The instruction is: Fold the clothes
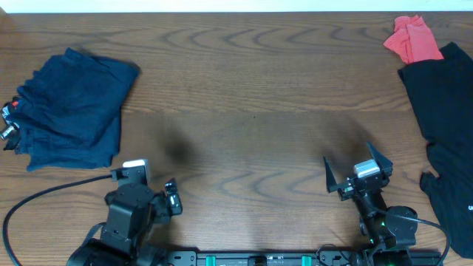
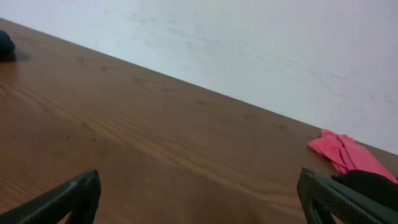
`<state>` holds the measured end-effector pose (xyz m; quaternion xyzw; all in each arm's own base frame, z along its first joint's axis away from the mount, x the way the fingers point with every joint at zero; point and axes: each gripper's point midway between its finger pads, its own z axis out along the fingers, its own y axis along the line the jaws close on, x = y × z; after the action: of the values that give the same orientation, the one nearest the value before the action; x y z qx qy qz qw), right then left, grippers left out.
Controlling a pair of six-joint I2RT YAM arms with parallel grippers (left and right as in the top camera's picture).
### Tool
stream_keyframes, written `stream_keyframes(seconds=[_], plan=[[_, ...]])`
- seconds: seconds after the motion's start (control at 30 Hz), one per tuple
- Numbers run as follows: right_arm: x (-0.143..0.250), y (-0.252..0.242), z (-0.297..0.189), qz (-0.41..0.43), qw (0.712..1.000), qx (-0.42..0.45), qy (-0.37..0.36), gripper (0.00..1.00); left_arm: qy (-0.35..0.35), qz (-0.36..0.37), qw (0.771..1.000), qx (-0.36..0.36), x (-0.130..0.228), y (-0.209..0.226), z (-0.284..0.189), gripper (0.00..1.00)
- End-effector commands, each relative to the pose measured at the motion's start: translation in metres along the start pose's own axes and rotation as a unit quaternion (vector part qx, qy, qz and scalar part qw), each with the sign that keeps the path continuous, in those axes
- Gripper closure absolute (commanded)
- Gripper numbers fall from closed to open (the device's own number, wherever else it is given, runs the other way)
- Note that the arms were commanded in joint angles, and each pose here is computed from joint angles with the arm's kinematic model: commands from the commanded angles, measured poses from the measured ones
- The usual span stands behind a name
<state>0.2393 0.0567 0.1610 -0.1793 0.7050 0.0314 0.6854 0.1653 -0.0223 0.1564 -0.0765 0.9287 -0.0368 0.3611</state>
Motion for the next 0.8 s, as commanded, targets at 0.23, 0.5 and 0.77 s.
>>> stream_keyframes(seconds=[0.23,0.5,0.77], plan=[[-0.001,0.003,0.000,-0.006,1.000,-0.007,-0.003,0.01,-0.020,-0.097,0.990,-0.103,0.017,0.055,0.000,0.02],[-0.001,0.003,0.000,-0.006,1.000,-0.007,-0.003,0.01,-0.179,-0.082,0.979,-0.060,-0.016,0.052,0.029,0.02],[-0.001,0.003,0.000,-0.006,1.000,-0.007,-0.003,0.01,-0.356,-0.063,0.932,0.001,-0.067,0.035,0.040,0.02]])
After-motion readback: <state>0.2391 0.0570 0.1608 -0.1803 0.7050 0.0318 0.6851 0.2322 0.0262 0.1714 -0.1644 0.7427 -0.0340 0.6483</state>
